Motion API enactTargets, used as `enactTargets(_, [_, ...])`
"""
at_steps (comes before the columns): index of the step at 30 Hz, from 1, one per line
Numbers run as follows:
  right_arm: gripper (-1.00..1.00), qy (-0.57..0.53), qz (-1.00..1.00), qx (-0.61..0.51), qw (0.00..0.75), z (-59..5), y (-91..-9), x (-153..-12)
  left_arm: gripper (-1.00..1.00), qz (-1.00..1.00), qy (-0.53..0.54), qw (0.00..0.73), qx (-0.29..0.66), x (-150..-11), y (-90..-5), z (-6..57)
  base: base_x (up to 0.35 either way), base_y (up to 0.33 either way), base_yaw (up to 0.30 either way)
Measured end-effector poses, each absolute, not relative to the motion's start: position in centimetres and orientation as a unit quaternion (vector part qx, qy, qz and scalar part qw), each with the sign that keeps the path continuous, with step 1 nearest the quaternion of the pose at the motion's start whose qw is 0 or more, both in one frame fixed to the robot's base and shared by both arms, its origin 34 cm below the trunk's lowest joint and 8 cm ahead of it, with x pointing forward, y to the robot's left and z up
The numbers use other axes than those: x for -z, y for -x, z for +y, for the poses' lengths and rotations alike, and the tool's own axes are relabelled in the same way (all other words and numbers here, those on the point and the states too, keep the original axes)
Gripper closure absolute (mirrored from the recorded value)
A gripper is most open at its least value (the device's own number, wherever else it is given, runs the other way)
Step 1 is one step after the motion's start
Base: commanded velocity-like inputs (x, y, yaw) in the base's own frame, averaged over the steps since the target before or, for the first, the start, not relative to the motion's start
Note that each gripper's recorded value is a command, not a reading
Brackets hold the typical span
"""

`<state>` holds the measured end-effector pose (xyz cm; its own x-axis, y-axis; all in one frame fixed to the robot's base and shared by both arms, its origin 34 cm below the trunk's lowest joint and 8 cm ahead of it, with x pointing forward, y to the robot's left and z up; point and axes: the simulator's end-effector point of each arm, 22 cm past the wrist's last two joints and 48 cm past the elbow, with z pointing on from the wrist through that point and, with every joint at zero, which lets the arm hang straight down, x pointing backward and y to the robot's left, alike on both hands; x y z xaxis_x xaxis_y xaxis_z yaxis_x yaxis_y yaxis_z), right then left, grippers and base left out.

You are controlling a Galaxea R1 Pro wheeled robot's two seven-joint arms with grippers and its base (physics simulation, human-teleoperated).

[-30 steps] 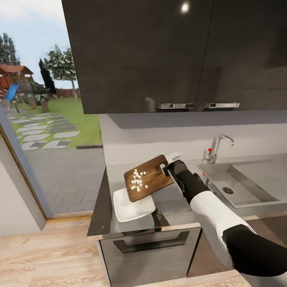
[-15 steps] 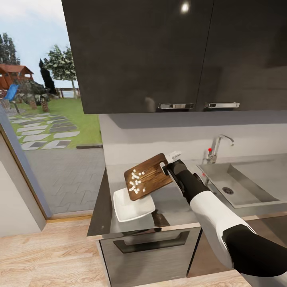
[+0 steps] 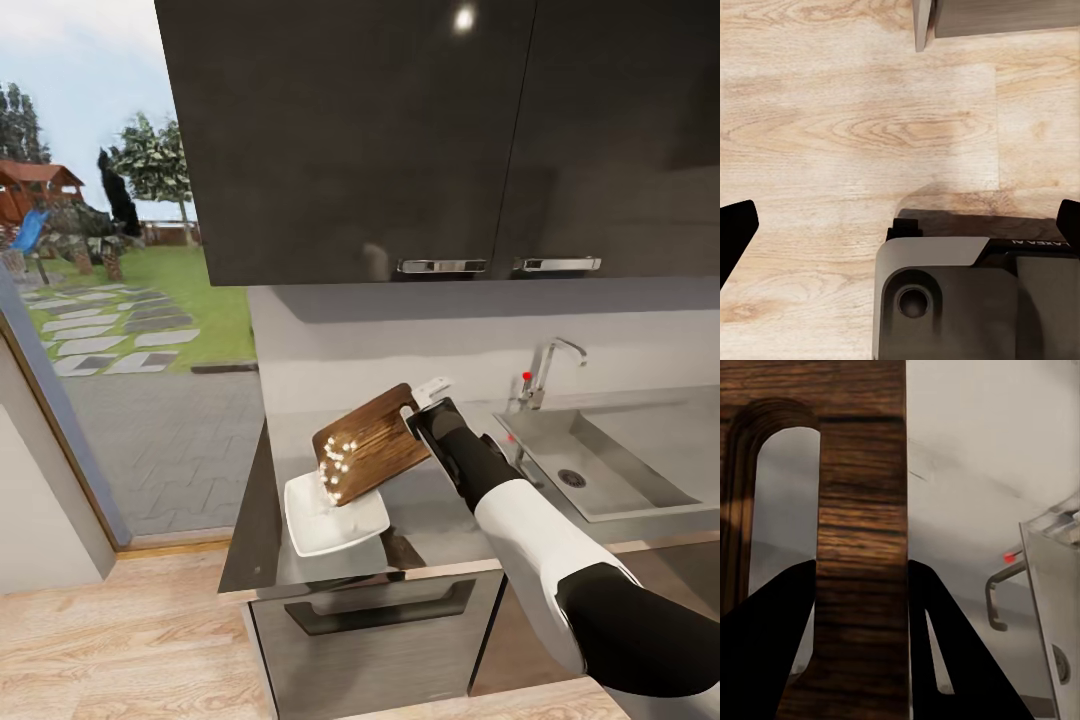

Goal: In the kitchen, take the Vidalia onion out of the sink, dice it on the chopping board with the paring knife, put the diced onion into the bowl on the countertop, then place both the paring knife and the chopping board into the sink.

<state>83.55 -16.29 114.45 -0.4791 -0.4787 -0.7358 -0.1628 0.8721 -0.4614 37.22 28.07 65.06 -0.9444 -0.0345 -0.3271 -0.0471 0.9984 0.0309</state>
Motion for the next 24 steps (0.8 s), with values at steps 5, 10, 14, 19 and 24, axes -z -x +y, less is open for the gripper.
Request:
enactTargets(5, [1.00, 0.190, 0.843, 0.167, 0.474, -16.29, -83.55, -114.47, -1.00, 0.986, 0.021, 0.165, -0.019, -65.06, -37.22, 28.07, 0.000, 0.000, 0.000])
enactTargets(10, [1.00, 0.191, 0.843, 0.168, 0.474, -16.30, -83.56, -114.48, -1.00, 0.986, 0.021, 0.165, -0.019, -65.06, -37.22, 28.07, 0.000, 0.000, 0.000])
enactTargets(14, [1.00, 0.191, 0.843, 0.170, 0.474, -16.33, -83.57, -114.51, -1.00, 0.986, 0.021, 0.165, -0.019, -65.06, -37.22, 28.07, 0.000, 0.000, 0.000])
enactTargets(19, [1.00, 0.194, 0.840, 0.176, 0.474, -16.41, -83.60, -114.64, -1.00, 0.986, 0.021, 0.165, -0.019, -65.06, -37.22, 28.07, 0.000, 0.000, 0.000])
enactTargets(24, [1.00, 0.195, 0.840, 0.178, 0.475, -16.37, -83.60, -114.68, -1.00, 0.986, 0.021, 0.165, -0.019, -65.06, -37.22, 28.07, 0.000, 0.000, 0.000])
